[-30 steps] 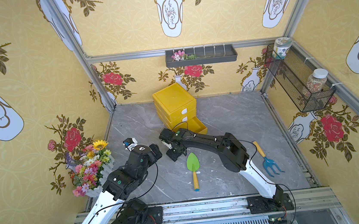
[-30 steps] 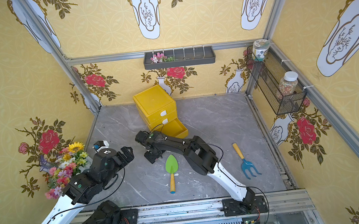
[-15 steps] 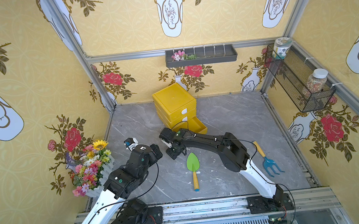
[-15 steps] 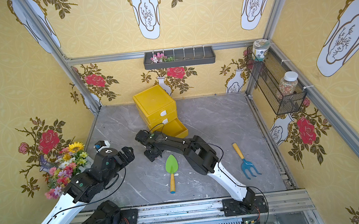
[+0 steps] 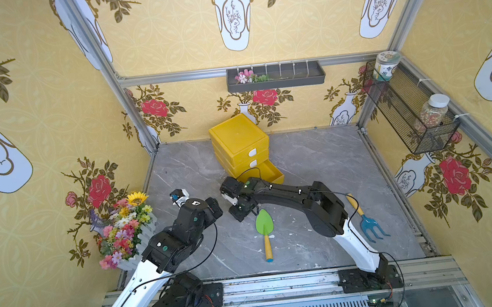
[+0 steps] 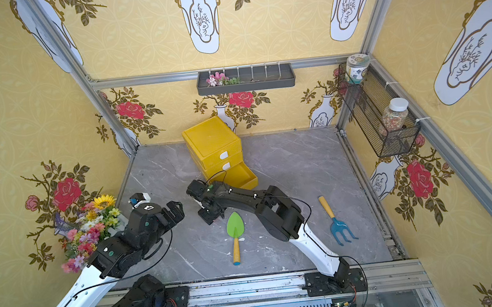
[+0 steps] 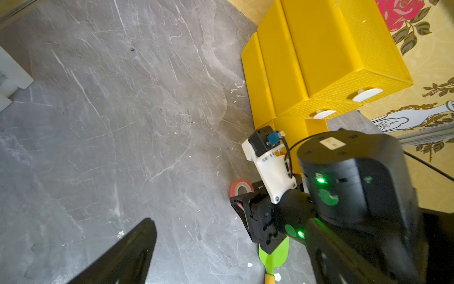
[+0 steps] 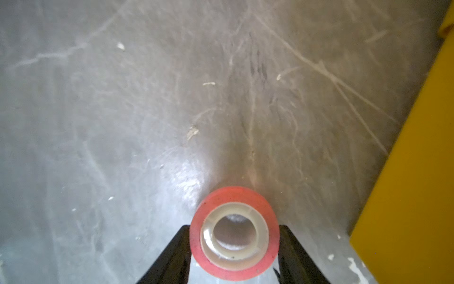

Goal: Place the transparent tape into the drawer according to color
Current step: Pick up the tape at the center of the board, then place the tape in the drawer, then close the drawer in the storage box.

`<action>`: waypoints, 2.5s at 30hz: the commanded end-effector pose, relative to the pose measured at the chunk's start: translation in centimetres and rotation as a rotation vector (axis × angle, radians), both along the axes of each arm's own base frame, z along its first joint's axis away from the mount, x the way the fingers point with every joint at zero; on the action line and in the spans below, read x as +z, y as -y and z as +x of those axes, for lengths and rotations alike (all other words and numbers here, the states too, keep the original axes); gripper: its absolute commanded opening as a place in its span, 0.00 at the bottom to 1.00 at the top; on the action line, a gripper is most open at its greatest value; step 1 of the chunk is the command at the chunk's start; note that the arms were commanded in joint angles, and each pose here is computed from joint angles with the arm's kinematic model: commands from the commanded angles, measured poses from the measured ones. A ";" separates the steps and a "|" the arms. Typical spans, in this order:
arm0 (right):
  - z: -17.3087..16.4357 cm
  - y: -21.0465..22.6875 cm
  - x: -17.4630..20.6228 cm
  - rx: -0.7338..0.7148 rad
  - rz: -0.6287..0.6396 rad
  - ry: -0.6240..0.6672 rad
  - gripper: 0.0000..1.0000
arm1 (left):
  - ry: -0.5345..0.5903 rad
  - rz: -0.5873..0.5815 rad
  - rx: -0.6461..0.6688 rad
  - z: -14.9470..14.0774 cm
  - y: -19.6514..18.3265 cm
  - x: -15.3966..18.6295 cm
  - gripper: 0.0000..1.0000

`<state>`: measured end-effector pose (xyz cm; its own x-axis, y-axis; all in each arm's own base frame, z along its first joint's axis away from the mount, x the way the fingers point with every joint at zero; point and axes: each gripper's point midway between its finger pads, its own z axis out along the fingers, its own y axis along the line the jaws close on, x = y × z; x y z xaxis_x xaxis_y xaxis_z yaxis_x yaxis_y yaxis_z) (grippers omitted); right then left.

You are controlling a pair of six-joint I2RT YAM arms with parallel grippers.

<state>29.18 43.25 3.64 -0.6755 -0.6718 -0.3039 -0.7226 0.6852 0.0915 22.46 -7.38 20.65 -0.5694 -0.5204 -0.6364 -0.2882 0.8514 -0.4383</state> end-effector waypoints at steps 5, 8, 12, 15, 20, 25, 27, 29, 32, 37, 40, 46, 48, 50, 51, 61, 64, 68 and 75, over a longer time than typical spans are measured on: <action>-0.7 -0.8 4.5 -0.013 0.149 -0.002 0.54 | 0.006 -0.002 0.002 0.2 0.1 0.0 1.00; -0.1 -0.1 6.3 -0.041 0.183 0.020 0.54 | 0.004 -0.003 0.001 0.1 0.1 0.0 1.00; 2.1 2.1 8.1 -0.108 0.212 0.057 0.54 | 0.001 -0.005 -0.003 0.2 0.2 -0.1 1.00; 4.1 4.0 9.1 -0.163 0.212 0.093 0.54 | 0.000 -0.004 -0.004 0.2 0.3 -0.2 0.99; 8.1 7.3 9.3 -0.279 0.200 0.156 0.54 | -0.002 -0.006 -0.007 0.2 0.3 -0.2 1.00; 11.6 9.8 7.6 -0.365 0.124 0.210 0.54 | -0.005 -0.007 -0.010 0.4 0.5 -0.3 1.00; 12.7 10.5 6.7 -0.390 0.099 0.219 0.54 | -0.006 -0.007 -0.011 0.4 0.5 -0.3 1.00; 13.6 11.1 6.1 -0.413 0.090 0.220 0.54 | -0.008 -0.005 -0.014 0.4 0.6 -0.4 1.00; 14.5 11.9 4.9 -0.444 0.057 0.214 0.56 | -0.011 -0.004 -0.018 0.5 0.7 -0.5 1.00; 14.8 12.1 4.2 -0.453 0.057 0.205 0.64 | -0.019 -0.004 -0.027 0.8 1.1 -0.8 1.00; 14.8 11.9 4.6 -0.455 0.072 0.209 0.69 | -0.020 -0.001 -0.033 1.0 1.3 -0.8 1.00; 14.8 11.6 6.0 -0.452 0.104 0.225 0.73 | -0.015 0.000 -0.038 1.2 1.5 -0.6 1.00; 14.7 11.6 6.6 -0.451 0.115 0.231 0.74 | -0.012 -0.001 -0.040 1.3 1.5 -0.6 1.00; 14.4 11.5 7.3 -0.450 0.131 0.237 0.74 | -0.004 -0.003 -0.047 1.4 1.7 -0.4 1.00; 14.2 11.5 7.7 -0.450 0.138 0.240 0.74 | 0.000 -0.007 -0.054 1.6 1.9 -0.2 1.00; 11.2 11.8 10.8 -0.465 0.276 0.246 0.74 | 0.116 -0.059 -0.142 6.5 5.5 5.4 1.00; 10.0 12.0 11.5 -0.470 0.328 0.245 0.72 | 0.167 -0.111 -0.165 8.9 6.6 8.0 0.99; 8.6 12.5 11.9 -0.480 0.392 0.240 0.69 | 0.215 -0.137 -0.156 12.2 7.3 10.1 0.96; 6.7 12.7 10.7 -0.494 0.448 0.184 0.67 | 0.145 -0.103 -0.108 19.0 7.6 7.2 0.85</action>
